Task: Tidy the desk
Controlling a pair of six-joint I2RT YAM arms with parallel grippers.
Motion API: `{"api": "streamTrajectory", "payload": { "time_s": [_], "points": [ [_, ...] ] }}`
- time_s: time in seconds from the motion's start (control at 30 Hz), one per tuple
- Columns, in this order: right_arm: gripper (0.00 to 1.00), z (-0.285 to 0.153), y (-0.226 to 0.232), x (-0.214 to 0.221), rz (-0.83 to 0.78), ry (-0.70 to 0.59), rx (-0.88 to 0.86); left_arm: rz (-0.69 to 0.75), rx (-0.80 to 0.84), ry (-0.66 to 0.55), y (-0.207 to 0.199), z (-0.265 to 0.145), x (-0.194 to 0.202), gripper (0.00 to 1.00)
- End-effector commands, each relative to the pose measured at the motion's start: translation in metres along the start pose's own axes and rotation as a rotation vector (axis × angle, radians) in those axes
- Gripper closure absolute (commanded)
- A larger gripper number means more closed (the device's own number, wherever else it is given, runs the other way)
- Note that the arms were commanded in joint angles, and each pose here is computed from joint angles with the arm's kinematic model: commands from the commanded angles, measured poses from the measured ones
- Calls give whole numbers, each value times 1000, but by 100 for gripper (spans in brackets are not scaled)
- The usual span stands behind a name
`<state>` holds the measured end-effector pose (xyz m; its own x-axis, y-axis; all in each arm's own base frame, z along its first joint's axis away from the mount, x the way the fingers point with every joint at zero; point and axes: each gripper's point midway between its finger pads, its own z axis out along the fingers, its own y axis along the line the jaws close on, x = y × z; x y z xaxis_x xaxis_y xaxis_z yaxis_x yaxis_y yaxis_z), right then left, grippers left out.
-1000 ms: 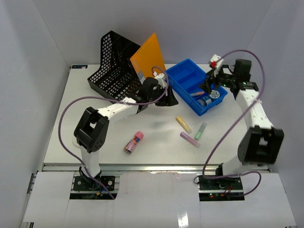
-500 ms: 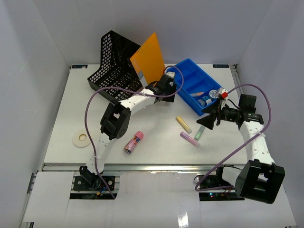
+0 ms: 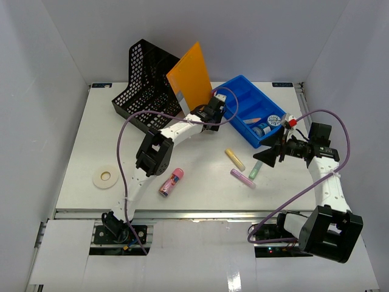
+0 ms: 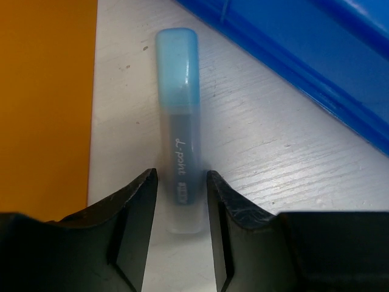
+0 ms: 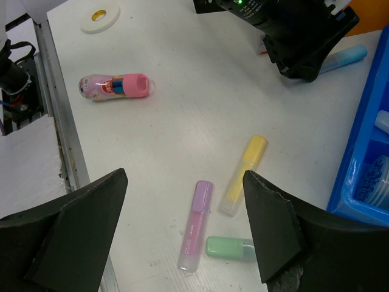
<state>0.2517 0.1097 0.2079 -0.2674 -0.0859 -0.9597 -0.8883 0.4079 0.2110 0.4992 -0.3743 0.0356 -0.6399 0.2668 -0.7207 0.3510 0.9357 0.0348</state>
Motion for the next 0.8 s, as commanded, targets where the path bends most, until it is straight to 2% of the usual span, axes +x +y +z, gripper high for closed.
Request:
{"api": "streamTrajectory", "payload": {
  "time_s": [0.0, 0.2, 0.33, 0.37, 0.4, 0.47, 0.6, 0.63, 0.7, 0.77],
  "points": [
    [17, 0, 3, -3, 3, -24, -23, 6, 15, -6, -5, -5, -6, 56],
    [17, 0, 1, 4, 14, -13, -15, -2, 42, 24, -6, -9, 13, 77],
    [18, 0, -5, 10, 48, 8, 3, -53, 123, -38, -14, -42, -5, 90],
    [19, 0, -5, 10, 54, 8, 3, -56, 133, -1, -15, -39, 10, 91],
    [19, 1, -8, 13, 79, 15, 6, -79, 170, -61, -19, -58, -11, 93],
    [20, 4, -14, 13, 118, 31, 21, -125, 248, -95, -26, -85, -17, 93],
    [23, 10, -40, 15, 256, 68, 148, -209, 431, -118, -48, -128, -7, 95],
    [25, 12, -46, 14, 307, 60, 183, -239, 490, -102, -56, -136, 5, 95],
    [27, 18, -56, 13, 430, 31, 272, -273, 568, -122, -65, -155, 5, 96],
    [26, 27, -56, 8, 447, -2, 289, -339, 674, -142, -81, -174, 8, 96]
  ]
}}
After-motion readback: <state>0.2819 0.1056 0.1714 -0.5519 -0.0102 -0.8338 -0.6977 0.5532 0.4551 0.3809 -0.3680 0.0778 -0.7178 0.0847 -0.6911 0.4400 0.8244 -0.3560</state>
